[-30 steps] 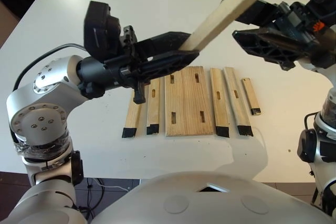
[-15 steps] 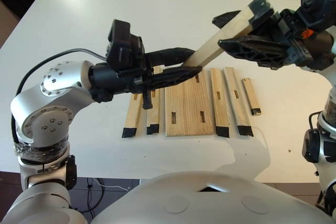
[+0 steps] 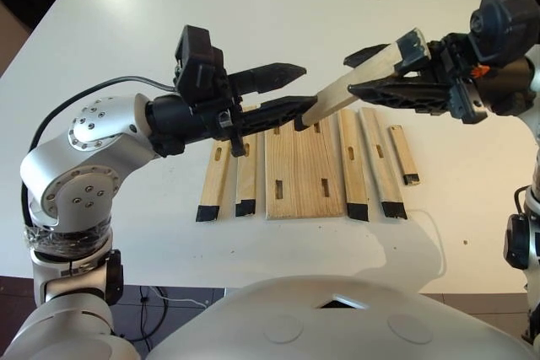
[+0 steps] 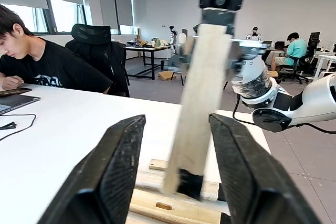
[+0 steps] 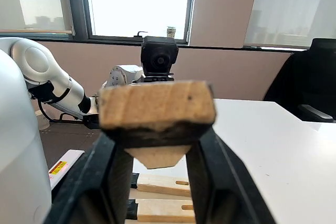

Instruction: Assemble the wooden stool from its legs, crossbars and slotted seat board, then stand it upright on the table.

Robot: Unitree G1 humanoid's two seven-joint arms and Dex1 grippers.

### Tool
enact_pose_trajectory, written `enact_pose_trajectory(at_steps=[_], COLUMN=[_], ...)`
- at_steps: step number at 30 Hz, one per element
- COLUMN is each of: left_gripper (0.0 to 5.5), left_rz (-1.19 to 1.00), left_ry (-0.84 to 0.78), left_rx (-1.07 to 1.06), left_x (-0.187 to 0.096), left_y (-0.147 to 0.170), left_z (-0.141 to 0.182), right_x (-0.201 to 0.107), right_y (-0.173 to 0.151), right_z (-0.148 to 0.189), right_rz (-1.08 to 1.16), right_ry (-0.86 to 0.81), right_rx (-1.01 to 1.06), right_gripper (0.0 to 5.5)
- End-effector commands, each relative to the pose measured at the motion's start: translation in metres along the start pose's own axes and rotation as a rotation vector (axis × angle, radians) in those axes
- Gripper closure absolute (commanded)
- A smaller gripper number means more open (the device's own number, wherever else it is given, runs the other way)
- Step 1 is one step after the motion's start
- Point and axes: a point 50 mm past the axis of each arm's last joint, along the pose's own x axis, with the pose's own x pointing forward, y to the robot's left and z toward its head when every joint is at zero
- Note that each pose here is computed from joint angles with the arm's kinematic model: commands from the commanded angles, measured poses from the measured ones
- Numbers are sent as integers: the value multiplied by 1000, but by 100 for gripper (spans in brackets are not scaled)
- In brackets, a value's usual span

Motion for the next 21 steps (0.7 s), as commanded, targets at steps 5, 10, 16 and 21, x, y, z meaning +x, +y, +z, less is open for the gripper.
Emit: enact_pose_trajectory(at_steps=[5,10,16,21], left_gripper=[301,301,301,301], left_rz=[104,176,197,195], left_ry=[55,85,110,122], left_rx=[-5,1,6,3], left_x=[-4,-7,-8,-7], left_y=[2,4,2,-2], left_z=[-20,-33,-43,-48], right_x=[-36,-74,-94,-99], right_y=[-36,-40,-37,-32], right_z=[-12,-53,-74,-87], right_rz=[-185,-153,-83,-41], right_ry=[266,550,630,658], right_rx=[-207,-228,-171,-148], right_gripper=[420,420,420,420])
